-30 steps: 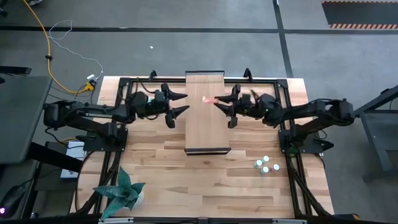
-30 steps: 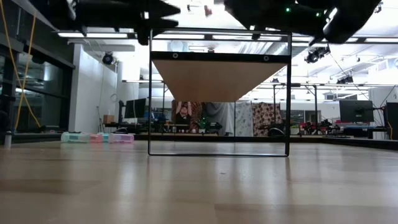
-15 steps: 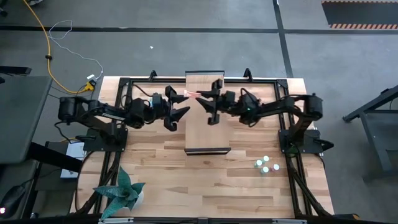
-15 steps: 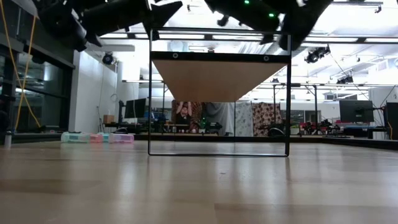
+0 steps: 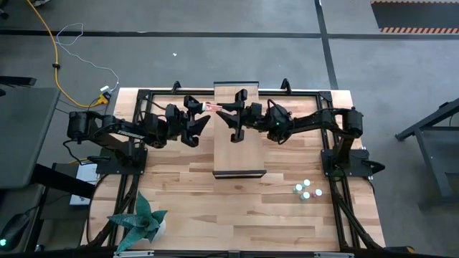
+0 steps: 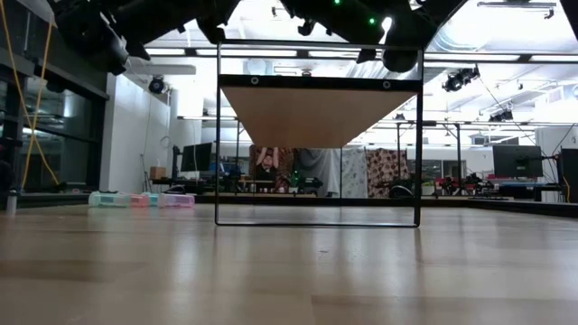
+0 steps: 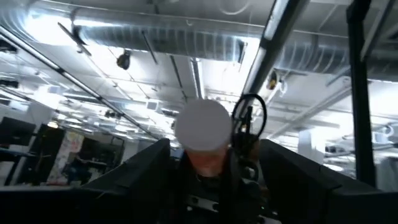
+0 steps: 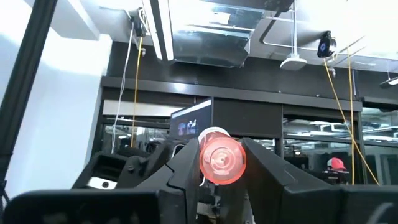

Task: Pick and place medicine bottles onto shelf by color
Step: Put the transparent orange pill bottle on the shelf

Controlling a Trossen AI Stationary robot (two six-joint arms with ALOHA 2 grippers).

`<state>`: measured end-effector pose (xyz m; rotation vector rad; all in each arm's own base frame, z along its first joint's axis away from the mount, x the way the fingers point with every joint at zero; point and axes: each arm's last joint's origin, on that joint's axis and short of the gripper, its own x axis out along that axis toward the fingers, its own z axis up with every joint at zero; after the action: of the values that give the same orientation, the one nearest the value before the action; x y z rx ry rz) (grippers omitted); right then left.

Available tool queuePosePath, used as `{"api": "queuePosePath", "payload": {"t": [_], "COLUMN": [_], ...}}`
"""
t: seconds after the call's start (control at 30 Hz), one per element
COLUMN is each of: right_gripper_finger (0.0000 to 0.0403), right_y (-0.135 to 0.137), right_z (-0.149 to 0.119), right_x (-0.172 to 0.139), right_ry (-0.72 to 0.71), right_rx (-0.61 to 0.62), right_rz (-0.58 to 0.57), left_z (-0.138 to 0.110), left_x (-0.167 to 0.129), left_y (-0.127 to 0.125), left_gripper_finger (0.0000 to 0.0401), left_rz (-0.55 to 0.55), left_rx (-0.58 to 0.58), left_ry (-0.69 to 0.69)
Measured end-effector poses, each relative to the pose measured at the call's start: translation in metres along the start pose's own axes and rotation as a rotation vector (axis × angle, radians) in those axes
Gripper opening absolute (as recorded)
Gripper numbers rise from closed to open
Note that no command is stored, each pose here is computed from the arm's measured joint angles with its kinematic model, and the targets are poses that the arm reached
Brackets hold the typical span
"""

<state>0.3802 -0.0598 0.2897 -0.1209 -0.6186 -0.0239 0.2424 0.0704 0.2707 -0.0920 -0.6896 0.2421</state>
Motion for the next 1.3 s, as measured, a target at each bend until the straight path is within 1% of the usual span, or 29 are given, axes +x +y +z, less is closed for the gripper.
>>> {"api": "queuePosePath", "payload": {"t": [0.27, 0.47, 0.7, 0.93, 1.0, 1.07, 1.3], "right_gripper_finger": [0.0090, 0.0090, 0.0090, 0.0090, 0.0090, 0.0090, 0.0090], "right_y": [0.002, 0.002, 0.001, 0.001, 0.000, 0.000, 0.000], "right_z": [-0.001, -0.001, 0.000, 0.003, 0.003, 0.003, 0.000], "right_x": [0.000, 0.000, 0.000, 0.004, 0.006, 0.008, 0.008], "right_ry": [0.016, 0.013, -0.002, -0.010, -0.002, 0.008, 0.038], "right_rx": [0.029, 0.028, 0.024, 0.023, 0.024, 0.025, 0.030], "right_rz": [0.030, 0.031, 0.026, 0.025, 0.025, 0.021, 0.017], "left_z": [0.005, 0.006, 0.002, 0.003, 0.003, 0.003, 0.003], "left_x": [0.007, 0.014, 0.014, 0.014, 0.014, 0.014, 0.014], "left_y": [0.000, -0.001, 0.000, 0.000, 0.000, 0.000, 0.000], "left_gripper_finger": [0.0236, 0.0236, 0.0236, 0.0235, 0.0226, 0.0209, 0.0128], "left_rz": [0.015, 0.016, 0.022, 0.028, 0.040, 0.056, 0.058], "left_rx": [-0.001, 0.000, -0.009, -0.017, -0.017, -0.017, -0.018], "left_ry": [-0.031, -0.024, 0.014, 0.010, 0.007, 0.004, 0.000]}}
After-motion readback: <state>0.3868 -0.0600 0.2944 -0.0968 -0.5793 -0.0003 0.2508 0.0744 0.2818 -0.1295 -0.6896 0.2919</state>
